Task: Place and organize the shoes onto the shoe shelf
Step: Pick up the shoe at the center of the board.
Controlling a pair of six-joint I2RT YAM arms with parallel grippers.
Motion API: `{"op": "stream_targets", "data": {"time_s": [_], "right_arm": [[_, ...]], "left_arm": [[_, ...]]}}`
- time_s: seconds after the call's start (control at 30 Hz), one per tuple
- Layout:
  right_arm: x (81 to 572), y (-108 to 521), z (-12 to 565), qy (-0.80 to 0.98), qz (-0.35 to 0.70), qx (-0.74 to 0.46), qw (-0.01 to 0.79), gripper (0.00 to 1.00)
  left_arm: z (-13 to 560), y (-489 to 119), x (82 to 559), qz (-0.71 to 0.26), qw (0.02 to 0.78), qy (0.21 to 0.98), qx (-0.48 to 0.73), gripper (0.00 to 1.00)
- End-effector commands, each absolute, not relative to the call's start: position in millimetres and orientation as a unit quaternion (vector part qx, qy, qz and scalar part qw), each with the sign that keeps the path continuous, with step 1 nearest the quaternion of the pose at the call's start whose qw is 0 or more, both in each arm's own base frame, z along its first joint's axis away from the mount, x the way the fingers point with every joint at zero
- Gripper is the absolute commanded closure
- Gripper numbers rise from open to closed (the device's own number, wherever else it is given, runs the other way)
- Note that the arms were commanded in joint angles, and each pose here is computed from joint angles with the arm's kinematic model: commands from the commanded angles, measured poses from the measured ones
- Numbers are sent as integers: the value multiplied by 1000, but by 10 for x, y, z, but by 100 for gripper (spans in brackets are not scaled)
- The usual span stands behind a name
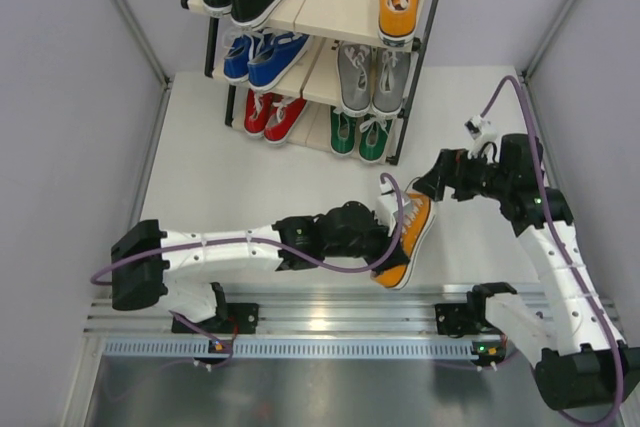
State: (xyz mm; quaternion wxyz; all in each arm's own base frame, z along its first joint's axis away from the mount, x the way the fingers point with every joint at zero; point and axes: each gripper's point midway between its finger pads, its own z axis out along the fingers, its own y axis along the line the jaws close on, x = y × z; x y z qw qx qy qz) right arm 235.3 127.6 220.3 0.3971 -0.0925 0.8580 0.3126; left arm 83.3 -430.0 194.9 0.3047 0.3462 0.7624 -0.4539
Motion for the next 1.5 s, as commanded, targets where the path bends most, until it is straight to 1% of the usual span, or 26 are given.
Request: {"op": "stream_targets", "data": {"time_s": [0.0,0.1,0.2,0.23,0.27,0.3,0.37,0.4,0.47,0.5,0.57,0.6,0.63,0.67,0.7,0.73,0.77,0.8,0.83,0.9,0.97,1.03,1.07,1.13,1.27,1.47], "right_arm": [[2419,1269,2196,860,306,-74,402,1],[2404,1317,2145,861,321,-75,388,4],[2368,1427,2163,855,354,-86,369,10],[2359,1466,2162,852,366,-94,362,19],[2327,1520,2202,846,384,-106,355,24],[2327,1537,2208,845,389,-109,351,33],[2312,1559,2260,839,395,-123,353,44],[2299,1573,2275,836,400,-128,352,56],[2250,1620,2323,824,415,-154,354,66],[2228,1629,2347,819,420,-163,356,75],[2127,1687,2439,792,446,-208,361,80],[2114,1667,2482,780,455,-221,368,91],[2000,1713,2580,755,490,-244,362,98],[1974,1700,2609,740,499,-262,367,100],[2011,1640,2663,730,506,-259,380,100],[2023,1593,2687,722,515,-255,386,100],[1966,1598,2749,706,535,-263,383,100],[2009,1556,2770,704,531,-260,394,100],[2014,1544,2785,701,533,-259,396,100],[2014,1521,2819,698,534,-259,402,100],[2018,1518,2823,696,535,-258,404,100],[2030,1506,2834,695,535,-254,408,100],[2044,1495,2861,692,537,-253,411,100],[2074,1490,2878,692,538,-249,413,100],[2163,1490,2967,687,544,-236,420,100],[2215,1487,2960,691,551,-218,414,100]], "left_arm": [[2843,-4535,955,-528,401,674,325,100],[2888,-4528,958,-530,406,670,324,100],[2901,-4547,970,-531,410,667,324,100],[2898,-4554,978,-531,411,667,323,100],[2903,-4562,992,-530,414,667,321,100],[2914,-4569,1000,-531,418,664,320,100],[2918,-4570,1011,-532,420,664,317,100],[2944,-4573,1010,-536,422,660,313,100],[2912,-4560,1012,-539,424,659,309,100],[2922,-4545,1007,-544,422,658,303,100],[2996,-4539,990,-562,426,646,292,100],[2982,-4505,960,-568,422,643,293,99],[3018,-4495,947,-577,423,636,289,93],[3032,-4476,918,-586,415,635,284,83],[3046,-4426,882,-593,411,630,286,62],[3051,-4396,877,-596,410,630,283,51],[3069,-4362,868,-600,409,630,277,46],[3091,-4277,864,-601,412,629,271,33],[3096,-4228,859,-601,415,629,267,30],[3188,-4058,858,-606,427,623,251,27],[2988,-3915,902,-584,428,647,239,26],[2962,-3758,999,-565,445,661,212,26],[2811,-3711,998,-554,438,676,210,26],[2704,-3655,1008,-547,433,687,203,26],[2511,-3756,994,-537,413,705,209,27],[2389,-4014,1050,-512,413,718,228,28]]}}
